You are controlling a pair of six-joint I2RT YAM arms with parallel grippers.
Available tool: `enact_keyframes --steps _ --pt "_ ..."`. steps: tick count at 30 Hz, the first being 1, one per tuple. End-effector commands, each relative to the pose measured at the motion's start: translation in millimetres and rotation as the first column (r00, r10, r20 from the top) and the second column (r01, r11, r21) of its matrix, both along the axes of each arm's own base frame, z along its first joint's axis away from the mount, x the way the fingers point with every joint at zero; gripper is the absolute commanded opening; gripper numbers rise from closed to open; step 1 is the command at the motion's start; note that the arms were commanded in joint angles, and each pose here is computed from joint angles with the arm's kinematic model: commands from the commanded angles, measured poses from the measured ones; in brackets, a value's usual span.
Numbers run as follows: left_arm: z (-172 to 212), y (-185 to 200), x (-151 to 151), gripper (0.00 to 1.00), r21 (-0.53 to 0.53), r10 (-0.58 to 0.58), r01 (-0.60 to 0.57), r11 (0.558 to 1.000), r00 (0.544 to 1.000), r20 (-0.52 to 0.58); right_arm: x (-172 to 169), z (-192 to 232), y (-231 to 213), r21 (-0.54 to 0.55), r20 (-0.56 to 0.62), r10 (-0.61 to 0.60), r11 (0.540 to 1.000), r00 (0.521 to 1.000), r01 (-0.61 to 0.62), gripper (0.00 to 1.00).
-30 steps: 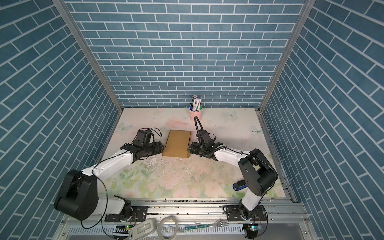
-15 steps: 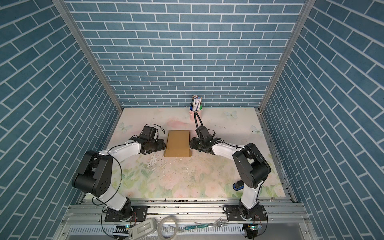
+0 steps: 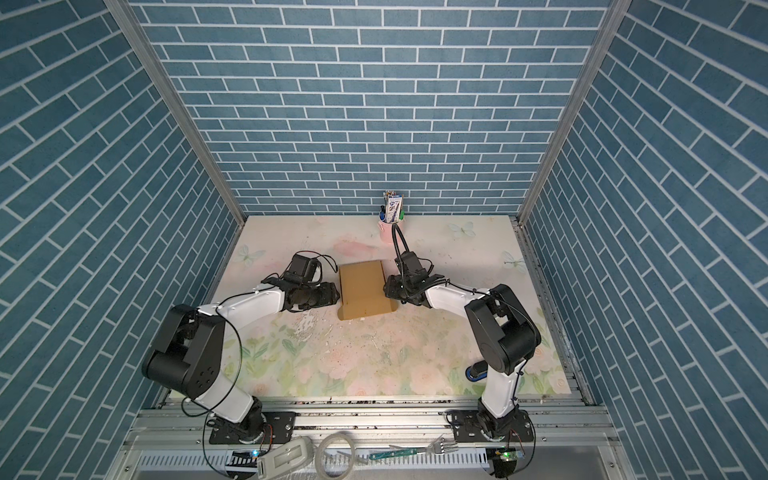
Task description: Fold the paper box
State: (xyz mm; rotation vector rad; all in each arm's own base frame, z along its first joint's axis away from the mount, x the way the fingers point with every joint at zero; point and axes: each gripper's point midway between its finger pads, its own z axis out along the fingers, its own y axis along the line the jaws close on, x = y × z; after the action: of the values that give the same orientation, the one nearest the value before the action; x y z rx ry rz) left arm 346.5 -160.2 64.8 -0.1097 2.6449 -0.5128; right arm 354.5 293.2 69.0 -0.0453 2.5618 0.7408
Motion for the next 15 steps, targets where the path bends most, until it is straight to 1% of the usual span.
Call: enact_keyframes --steps 1,7,10,15 --pt "18 -3 -10 0.69 -0.044 -0.009 0.011 0.999 0.999 0.036 -7 11 -17 -0.035 0.033 0.013 0.999 0.999 -0.012 0.44" --pt "29 -2 -32 0.69 -0.109 -0.007 0.013 0.994 0.998 0.056 -19 25 -27 -0.017 0.093 0.053 0.999 0.994 -0.051 0.46" --pt "36 -11 -40 0.69 -0.184 -0.014 0.028 0.983 0.997 0.075 -27 29 -23 0.016 0.103 0.092 0.995 0.99 -0.094 0.47" --pt "46 -27 -48 0.69 -0.236 -0.021 0.042 0.971 0.995 0.093 -35 29 -17 0.067 0.1 0.123 0.989 0.987 -0.13 0.48"
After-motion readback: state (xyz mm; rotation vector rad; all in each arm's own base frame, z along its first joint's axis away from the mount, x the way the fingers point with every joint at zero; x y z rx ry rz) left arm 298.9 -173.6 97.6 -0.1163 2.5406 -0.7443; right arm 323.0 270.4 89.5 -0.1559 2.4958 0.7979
